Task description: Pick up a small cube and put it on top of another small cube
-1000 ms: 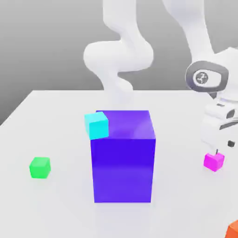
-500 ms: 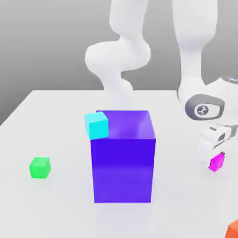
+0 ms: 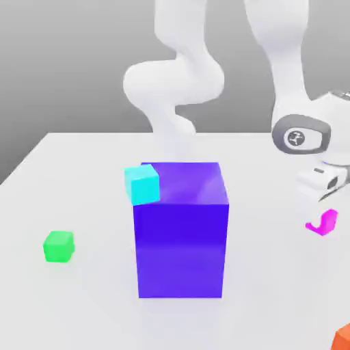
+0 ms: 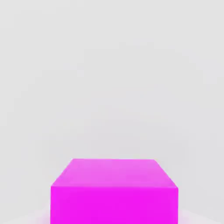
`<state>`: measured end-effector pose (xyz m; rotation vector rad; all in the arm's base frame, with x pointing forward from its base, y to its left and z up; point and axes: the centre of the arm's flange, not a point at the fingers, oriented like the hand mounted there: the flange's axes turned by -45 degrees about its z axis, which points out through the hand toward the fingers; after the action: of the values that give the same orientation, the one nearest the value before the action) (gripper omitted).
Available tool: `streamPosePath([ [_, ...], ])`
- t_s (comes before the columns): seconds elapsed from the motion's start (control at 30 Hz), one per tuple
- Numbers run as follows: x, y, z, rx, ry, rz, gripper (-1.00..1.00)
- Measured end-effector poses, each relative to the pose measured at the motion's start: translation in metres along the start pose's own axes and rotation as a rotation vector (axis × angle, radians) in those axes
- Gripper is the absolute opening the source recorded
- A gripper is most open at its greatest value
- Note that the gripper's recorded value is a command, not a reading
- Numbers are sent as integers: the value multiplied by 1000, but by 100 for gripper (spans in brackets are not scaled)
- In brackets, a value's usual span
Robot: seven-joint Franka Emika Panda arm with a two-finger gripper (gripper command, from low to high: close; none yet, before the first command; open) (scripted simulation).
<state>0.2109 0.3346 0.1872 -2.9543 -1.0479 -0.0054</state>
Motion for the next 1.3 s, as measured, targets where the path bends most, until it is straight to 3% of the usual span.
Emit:
streamPosePath([
  [0.17, 37, 35, -7, -4, -39, 73, -100],
  [0.37, 66, 160, -9, -17, -92, 399, -100],
  [0.6, 49, 317, -18, -1, -145, 793, -100],
  [0.8, -39, 436, -34, 16, -139, 1234, -100],
  [0.93, -141, 500, -47, 27, -112, 1613, -100],
  [1.3, -326, 495, -61, -4, -9, 2333, -100],
])
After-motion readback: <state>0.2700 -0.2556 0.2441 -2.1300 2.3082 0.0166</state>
